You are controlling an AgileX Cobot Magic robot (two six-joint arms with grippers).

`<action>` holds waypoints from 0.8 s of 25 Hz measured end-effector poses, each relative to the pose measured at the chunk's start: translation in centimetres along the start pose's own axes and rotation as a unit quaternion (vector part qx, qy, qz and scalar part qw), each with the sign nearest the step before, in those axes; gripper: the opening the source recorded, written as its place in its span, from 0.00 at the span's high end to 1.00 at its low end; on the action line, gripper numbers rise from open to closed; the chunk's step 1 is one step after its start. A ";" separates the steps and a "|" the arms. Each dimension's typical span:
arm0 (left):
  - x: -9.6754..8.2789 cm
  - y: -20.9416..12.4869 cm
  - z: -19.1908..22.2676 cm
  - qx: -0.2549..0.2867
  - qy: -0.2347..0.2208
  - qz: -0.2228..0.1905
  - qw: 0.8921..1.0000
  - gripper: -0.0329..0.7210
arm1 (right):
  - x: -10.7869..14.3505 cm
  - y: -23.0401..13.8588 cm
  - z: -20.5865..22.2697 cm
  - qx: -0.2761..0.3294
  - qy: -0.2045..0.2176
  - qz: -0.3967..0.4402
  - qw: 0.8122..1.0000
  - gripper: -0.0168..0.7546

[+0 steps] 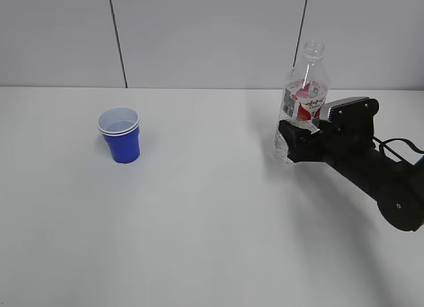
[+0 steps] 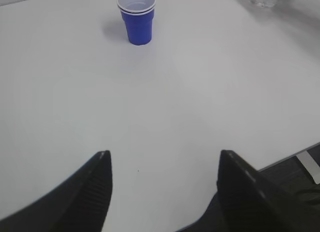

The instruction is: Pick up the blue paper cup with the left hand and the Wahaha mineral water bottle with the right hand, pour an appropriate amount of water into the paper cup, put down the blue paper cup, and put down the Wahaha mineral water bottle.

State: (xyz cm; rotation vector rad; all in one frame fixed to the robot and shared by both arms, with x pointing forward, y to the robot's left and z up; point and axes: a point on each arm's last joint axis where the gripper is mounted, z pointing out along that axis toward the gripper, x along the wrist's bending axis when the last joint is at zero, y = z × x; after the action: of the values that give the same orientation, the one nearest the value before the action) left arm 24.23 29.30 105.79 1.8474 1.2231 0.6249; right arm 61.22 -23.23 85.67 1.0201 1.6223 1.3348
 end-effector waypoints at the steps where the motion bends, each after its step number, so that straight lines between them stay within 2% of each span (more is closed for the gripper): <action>1: 0.0 0.0 0.0 0.000 0.000 0.000 1.000 0.30 | 0.0 0.0 0.0 0.000 0.001 0.000 1.000 0.18; 20: 0.0 0.0 0.0 0.000 0.000 0.000 1.000 0.30 | 0.4 0.0 -1.9 0.018 -0.002 -0.015 1.000 0.17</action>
State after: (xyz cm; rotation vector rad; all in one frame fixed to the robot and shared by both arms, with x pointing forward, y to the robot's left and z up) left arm 24.23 29.30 105.79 1.8474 1.2231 0.6249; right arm 59.32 -23.53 85.94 1.0154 1.6585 1.2877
